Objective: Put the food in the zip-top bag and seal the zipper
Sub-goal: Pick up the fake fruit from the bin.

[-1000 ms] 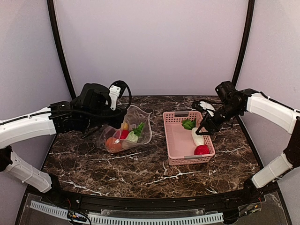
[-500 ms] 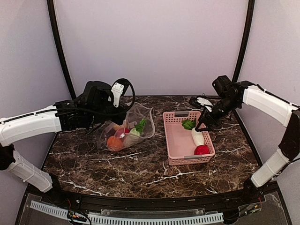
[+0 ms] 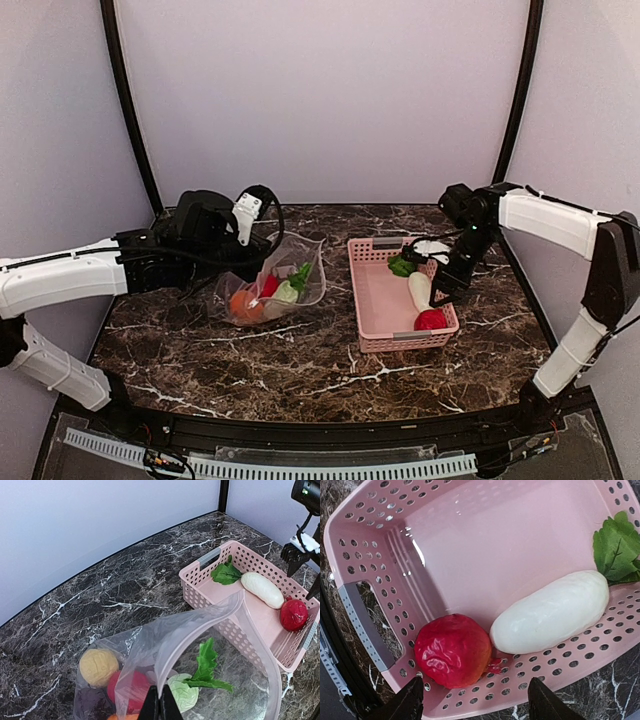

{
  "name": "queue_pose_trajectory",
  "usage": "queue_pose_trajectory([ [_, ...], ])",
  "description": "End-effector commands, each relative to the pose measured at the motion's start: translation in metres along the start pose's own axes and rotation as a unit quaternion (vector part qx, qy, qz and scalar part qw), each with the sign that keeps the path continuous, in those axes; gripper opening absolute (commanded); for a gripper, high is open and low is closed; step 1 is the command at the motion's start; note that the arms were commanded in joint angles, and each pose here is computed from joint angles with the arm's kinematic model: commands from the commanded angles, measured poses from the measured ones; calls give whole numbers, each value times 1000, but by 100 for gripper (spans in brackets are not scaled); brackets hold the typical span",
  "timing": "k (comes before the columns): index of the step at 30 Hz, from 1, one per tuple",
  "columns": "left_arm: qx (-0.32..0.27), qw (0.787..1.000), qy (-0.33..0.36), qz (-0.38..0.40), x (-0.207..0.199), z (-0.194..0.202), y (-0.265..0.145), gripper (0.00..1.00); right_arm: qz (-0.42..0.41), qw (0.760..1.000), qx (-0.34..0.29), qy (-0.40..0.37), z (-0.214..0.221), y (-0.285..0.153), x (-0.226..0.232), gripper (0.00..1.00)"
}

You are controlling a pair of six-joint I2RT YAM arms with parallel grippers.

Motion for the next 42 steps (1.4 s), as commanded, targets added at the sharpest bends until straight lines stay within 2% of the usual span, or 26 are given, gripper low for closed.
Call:
queue_pose_trajectory([
  [1, -25, 1000, -15, 7, 5, -6, -14, 1, -17, 997, 70, -27, 3, 22, 12, 68],
  [5, -35, 999, -17, -4, 8, -9, -20, 1, -13, 991, 118, -57, -1, 36, 22, 69],
  [9, -44, 999, -16, -8, 10, -11, -25, 1, -7, 989, 137, -60, -4, 49, 20, 70],
  [18, -48, 999, -14, -7, 11, -13, -28, 1, -20, 986, 156, -60, -2, 56, 22, 74],
  [28, -44, 999, -11, -10, 11, -12, -27, 1, -21, 985, 159, -56, -2, 66, 19, 75],
  [34, -47, 999, -11, -12, 12, -13, -28, 1, -16, 987, 146, -60, -9, 62, 17, 56],
  [42, -46, 999, -7, -19, 13, -13, -28, 1, -11, 995, 74, -66, -29, 44, 16, 45],
])
Point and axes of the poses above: each gripper's point midway between its finger pads, its own y axis out along the fingers, its own x axis along the line the jaws close on, z = x × y, the point moved 10 cm from there along -y, back along the fingers, and after that the axes turned 1 degree about y, right-handed, at the moved point
